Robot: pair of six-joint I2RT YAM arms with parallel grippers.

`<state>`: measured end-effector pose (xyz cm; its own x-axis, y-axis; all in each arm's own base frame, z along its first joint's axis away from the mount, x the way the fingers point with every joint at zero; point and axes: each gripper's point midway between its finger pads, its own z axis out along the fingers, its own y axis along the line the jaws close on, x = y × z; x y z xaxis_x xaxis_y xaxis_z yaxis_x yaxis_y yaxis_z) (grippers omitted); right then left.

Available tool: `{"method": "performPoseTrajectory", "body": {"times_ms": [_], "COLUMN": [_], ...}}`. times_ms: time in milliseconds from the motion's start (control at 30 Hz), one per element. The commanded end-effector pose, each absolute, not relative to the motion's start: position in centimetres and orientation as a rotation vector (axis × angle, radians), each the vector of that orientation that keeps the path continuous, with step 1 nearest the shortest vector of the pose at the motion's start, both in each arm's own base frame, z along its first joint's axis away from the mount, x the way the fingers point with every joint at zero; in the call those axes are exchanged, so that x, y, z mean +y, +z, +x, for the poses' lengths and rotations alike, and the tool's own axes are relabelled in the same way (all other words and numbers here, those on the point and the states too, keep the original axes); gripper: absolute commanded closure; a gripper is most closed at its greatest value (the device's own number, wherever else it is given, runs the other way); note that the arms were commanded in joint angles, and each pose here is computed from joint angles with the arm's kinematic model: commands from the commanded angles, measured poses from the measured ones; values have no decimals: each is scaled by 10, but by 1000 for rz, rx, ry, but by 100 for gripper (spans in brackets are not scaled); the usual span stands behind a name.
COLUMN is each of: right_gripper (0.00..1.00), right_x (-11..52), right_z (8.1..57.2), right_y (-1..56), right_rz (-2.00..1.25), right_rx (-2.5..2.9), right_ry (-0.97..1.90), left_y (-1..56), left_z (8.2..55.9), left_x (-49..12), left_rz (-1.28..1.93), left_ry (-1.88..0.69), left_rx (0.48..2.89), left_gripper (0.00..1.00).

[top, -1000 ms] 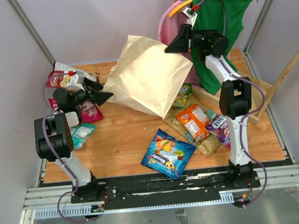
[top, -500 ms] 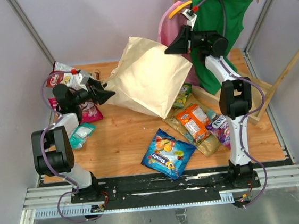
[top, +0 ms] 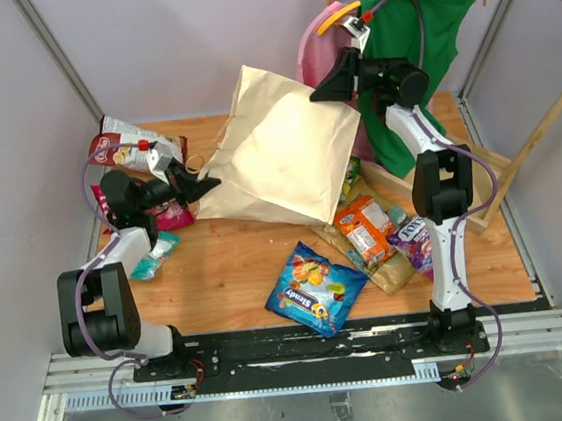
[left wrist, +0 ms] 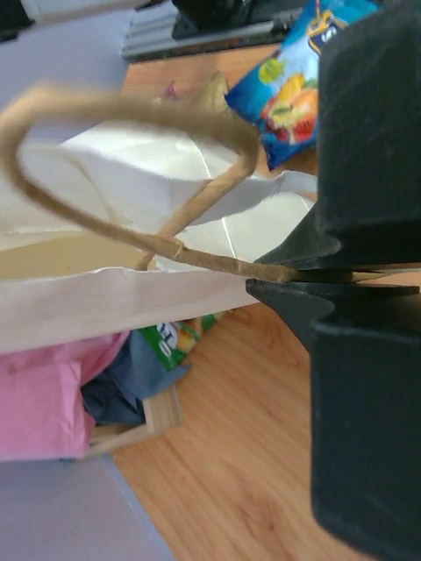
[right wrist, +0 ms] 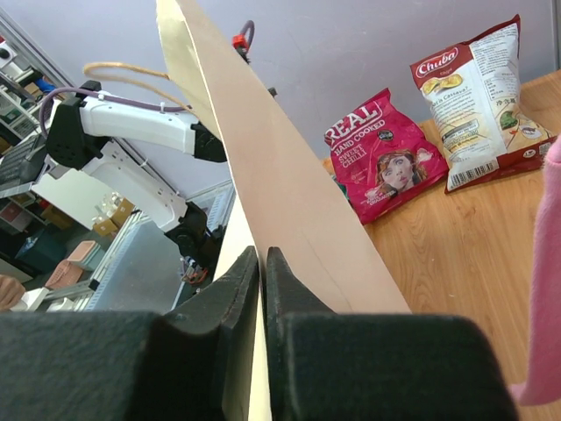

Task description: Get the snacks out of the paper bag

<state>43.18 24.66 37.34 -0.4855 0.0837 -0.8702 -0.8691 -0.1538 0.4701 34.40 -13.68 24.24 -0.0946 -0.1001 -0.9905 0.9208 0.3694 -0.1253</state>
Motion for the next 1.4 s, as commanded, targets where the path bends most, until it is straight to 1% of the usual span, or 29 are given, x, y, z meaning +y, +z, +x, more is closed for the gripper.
{"method": "performPoseTrajectory", "body": {"times_ms": [0, 100, 433, 767, 833, 867, 967, 1000, 1033, 1167, 1233, 1267, 1367], "right_gripper": [88, 86, 84, 79, 73, 66, 21, 3, 1, 1, 1, 2, 1], "right_x": [251, 252, 252, 250, 251, 252, 254, 254, 255, 252, 247, 242, 218], "right_z": [423, 428, 440, 461, 462, 461, 452, 448, 443, 425, 420, 418, 425], "right_y": [387, 381, 369, 346, 340, 337, 340, 343, 346, 365, 372, 376, 387], "right_rz": [-971, -949, -931, -872, -875, -882, -922, -939, -954, -996, -1005, -1004, -942], "right_rx": [1329, 1341, 1366, 1405, 1420, 1427, 1434, 1429, 1420, 1387, 1388, 1388, 1381], "right_ry": [1700, 1718, 1739, 1779, 1783, 1781, 1765, 1752, 1740, 1695, 1678, 1666, 1627], "left_y": [259, 265, 286, 308, 318, 324, 337, 339, 341, 343, 344, 341, 331], "left_z": [323, 311, 255, 225, 215, 212, 207, 207, 207, 218, 236, 254, 318], "left_x": [-150, -155, -166, -174, -178, -179, -180, -180, -180, -178, -176, -172, -140], "left_rz": [867, 881, 948, 964, 972, 967, 936, 925, 913, 856, 813, 765, 518], "left_ry": [-1033, -1041, -1126, -1159, -1168, -1171, -1190, -1198, -1206, -1206, -1150, -1099, -729], "left_rx": [1319, 1293, 1139, 1080, 1046, 1030, 1011, 1010, 1012, 1039, 1082, 1140, 1400], "left_gripper": [99, 99, 100, 99, 99, 99, 99, 99, 99, 99, 99, 100, 99]}}
